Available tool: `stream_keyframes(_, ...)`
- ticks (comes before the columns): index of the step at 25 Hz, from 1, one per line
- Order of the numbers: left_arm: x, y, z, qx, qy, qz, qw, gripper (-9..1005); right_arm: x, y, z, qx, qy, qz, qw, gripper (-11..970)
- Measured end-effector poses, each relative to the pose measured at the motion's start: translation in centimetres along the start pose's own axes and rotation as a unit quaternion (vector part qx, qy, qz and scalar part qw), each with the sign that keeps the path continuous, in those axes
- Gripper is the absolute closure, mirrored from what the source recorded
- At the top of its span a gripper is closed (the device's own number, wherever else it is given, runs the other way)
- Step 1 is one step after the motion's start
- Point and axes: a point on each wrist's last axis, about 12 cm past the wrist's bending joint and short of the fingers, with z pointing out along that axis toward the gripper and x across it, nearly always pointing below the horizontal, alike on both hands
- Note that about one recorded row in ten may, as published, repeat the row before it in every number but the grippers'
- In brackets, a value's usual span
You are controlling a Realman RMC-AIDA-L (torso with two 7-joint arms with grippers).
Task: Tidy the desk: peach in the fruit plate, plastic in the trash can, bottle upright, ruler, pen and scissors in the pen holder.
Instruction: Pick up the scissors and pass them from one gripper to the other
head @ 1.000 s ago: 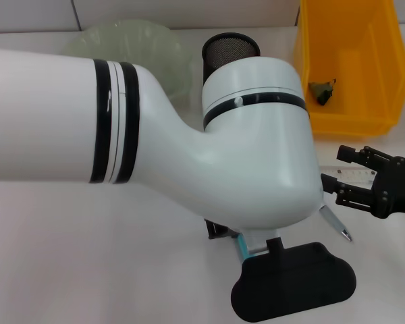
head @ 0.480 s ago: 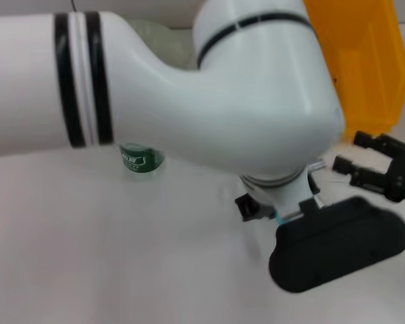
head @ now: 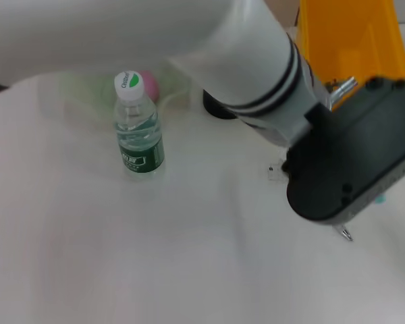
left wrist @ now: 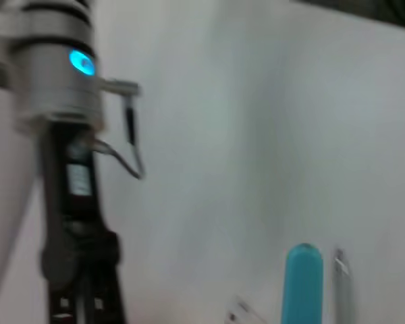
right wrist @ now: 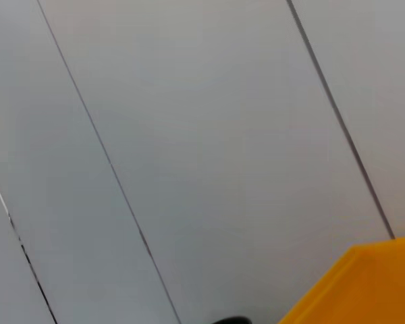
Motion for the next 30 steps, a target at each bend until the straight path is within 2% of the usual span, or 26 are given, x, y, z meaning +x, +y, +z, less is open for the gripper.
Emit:
stream_keyframes(2,0.0,0.0,0.0,0.000,0.000,0.000,1.000,777,-0.2,-0.1,0.0,0.002,-0.007,-0.001,1.000,134)
stream_keyframes(4,0.4,0.1,-2.1,-0.043,-0.041,-0.026,0.998,777,-0.3,-0.1,0.0,0.002,-0.011,-0.002,1.000,134)
stream_keyframes(7,0.6,-0.6,-3.1,-0.065,-0.055,-0.046,0.995,777,-1.0,0.1,-0.1,-0.007,-0.034,-0.001,0.999,134)
stream_keyframes(10,0.6,-1.1,-3.3,-0.075,-0.059,-0.052,0.994,778,-1.1,0.3,-0.1,-0.017,-0.042,0.000,0.999,134)
stream_keyframes(14,0.8,-1.8,-3.6,-0.120,-0.063,-0.066,0.989,778,-1.5,0.6,-0.4,-0.024,-0.072,0.001,0.997,134)
stream_keyframes(30,0.3,-2.8,-4.7,-0.163,-0.105,-0.111,0.975,777,-1.7,0.5,-1.4,-0.017,-0.073,-0.015,0.997,134)
